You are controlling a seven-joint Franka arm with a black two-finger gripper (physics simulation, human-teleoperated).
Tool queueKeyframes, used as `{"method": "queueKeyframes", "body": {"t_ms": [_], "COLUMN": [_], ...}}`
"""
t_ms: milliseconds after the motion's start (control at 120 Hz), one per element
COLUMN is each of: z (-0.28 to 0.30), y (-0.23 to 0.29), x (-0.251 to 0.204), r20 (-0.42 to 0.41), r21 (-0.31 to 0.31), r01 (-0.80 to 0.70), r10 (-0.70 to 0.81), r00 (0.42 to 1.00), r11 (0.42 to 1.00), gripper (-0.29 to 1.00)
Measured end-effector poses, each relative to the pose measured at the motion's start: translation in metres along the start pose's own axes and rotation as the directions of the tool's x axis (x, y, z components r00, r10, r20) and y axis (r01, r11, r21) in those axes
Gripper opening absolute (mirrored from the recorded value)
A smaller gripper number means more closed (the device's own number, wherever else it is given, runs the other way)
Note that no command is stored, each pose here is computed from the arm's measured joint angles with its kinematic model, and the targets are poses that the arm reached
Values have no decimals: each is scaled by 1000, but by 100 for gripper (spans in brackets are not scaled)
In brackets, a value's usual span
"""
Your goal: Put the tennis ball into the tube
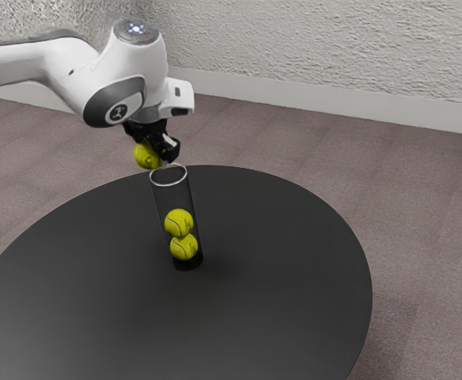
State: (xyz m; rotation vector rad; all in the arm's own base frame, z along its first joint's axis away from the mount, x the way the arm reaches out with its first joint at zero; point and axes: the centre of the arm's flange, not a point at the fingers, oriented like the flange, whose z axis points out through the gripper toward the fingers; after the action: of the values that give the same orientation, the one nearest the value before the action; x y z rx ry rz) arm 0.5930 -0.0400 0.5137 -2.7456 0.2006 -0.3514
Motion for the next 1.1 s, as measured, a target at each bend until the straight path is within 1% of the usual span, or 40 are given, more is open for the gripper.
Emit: {"method": "queueKeyframes", "body": {"t_ms": [150, 267, 442, 533, 642, 700, 767, 800, 850, 908, 942, 983, 1042, 1100], "z": [4, 6, 2, 0, -2, -4, -11, -17, -45, -75, -83, -96, -102, -99], "y": [-2, -8, 4, 9, 16, 22, 31, 37, 33, 21, 15, 6, -5, -13], "x": [0, 1, 3, 3, 5, 7, 9, 10, 16, 17, 14, 12, 9, 5], "r20": [6, 7, -4, -7, -13, -17, -32, -43, -67, -72, -55, -36, 4, 48], "r21": [7, 29, 41, 40, 65, 77, 109, 110, 78, -7, -60, -106, -151, -179], "r01": [2, 0, -27, -40, -79, -102, -144, -155, -126, -78, -59, -36, -14, -1], "r10": [-2, 0, 27, 40, 80, 104, 149, 161, 131, 78, 55, 32, 15, 10], "r00": [1000, 1000, 1000, 999, 997, 994, 988, 986, 989, 994, 997, 999, 1000, 999], "r11": [1000, 1000, 999, 998, 995, 992, 983, 982, 989, 997, 997, 994, 989, 984], "gripper": [28, 28, 28, 39, 51, 56, 60, 61, 63, 65, 66, 66, 67, 68]}}
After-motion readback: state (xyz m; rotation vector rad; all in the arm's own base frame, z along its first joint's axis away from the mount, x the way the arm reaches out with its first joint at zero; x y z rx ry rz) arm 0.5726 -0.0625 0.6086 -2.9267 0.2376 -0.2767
